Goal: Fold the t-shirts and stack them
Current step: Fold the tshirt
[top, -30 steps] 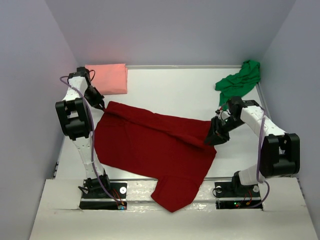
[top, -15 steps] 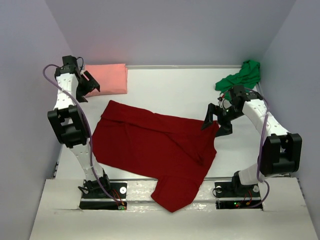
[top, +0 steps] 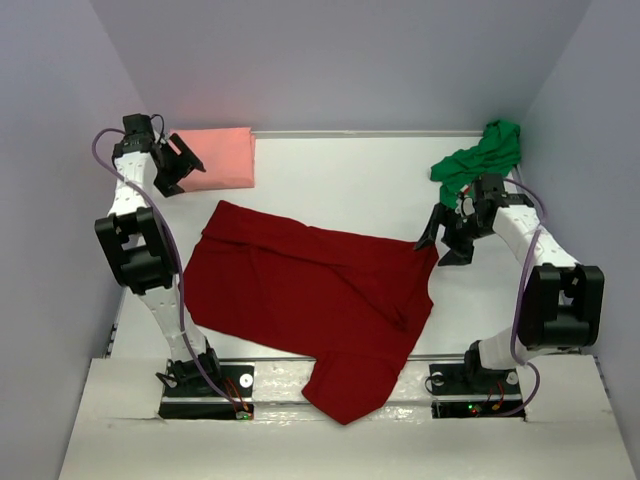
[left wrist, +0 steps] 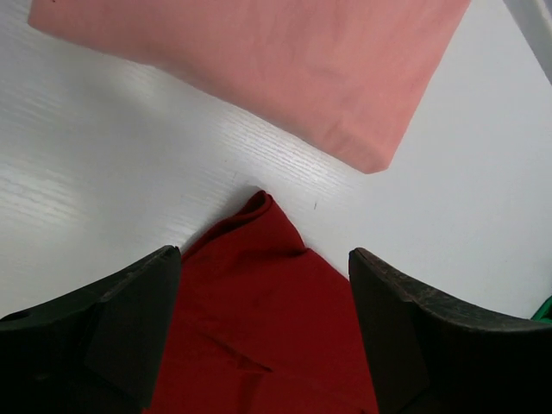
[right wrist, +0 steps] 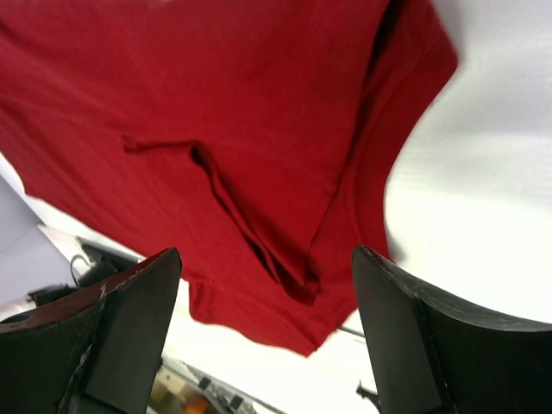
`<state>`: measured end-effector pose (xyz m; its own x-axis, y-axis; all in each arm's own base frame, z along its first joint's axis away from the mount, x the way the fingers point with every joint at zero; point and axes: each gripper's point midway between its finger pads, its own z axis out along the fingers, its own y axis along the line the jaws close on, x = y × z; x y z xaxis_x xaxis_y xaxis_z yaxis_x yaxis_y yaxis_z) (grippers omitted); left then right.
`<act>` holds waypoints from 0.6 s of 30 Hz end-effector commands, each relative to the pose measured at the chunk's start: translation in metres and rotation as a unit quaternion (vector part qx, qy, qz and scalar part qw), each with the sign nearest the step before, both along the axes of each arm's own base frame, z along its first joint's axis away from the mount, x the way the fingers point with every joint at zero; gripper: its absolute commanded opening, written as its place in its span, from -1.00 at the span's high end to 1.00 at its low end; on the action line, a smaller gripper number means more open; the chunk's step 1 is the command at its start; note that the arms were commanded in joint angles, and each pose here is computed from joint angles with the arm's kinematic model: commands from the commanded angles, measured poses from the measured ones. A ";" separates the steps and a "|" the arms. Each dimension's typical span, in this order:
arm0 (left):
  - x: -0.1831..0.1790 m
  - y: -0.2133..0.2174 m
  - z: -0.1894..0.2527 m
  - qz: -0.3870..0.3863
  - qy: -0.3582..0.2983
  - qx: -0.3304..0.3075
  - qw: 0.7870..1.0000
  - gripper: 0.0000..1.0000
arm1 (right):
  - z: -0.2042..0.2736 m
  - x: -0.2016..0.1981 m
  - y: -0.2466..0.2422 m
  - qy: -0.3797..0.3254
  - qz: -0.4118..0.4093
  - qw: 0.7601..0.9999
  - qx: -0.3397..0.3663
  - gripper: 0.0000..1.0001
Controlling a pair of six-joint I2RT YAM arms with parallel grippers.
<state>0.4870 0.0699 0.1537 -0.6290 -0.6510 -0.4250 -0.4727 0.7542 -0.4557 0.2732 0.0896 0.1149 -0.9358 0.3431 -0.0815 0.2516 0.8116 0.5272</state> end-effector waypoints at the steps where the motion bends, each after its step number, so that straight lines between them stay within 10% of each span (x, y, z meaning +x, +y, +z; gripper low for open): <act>1: 0.016 -0.005 -0.003 -0.031 -0.013 -0.005 0.999 -0.74 | -0.011 0.023 -0.012 -0.030 -0.034 0.999 -0.016 -0.69; 18: 0.039 -0.015 -0.036 -0.071 0.003 -0.003 0.998 -0.72 | -0.065 0.054 -0.043 -0.008 -0.099 0.994 -0.040 -0.62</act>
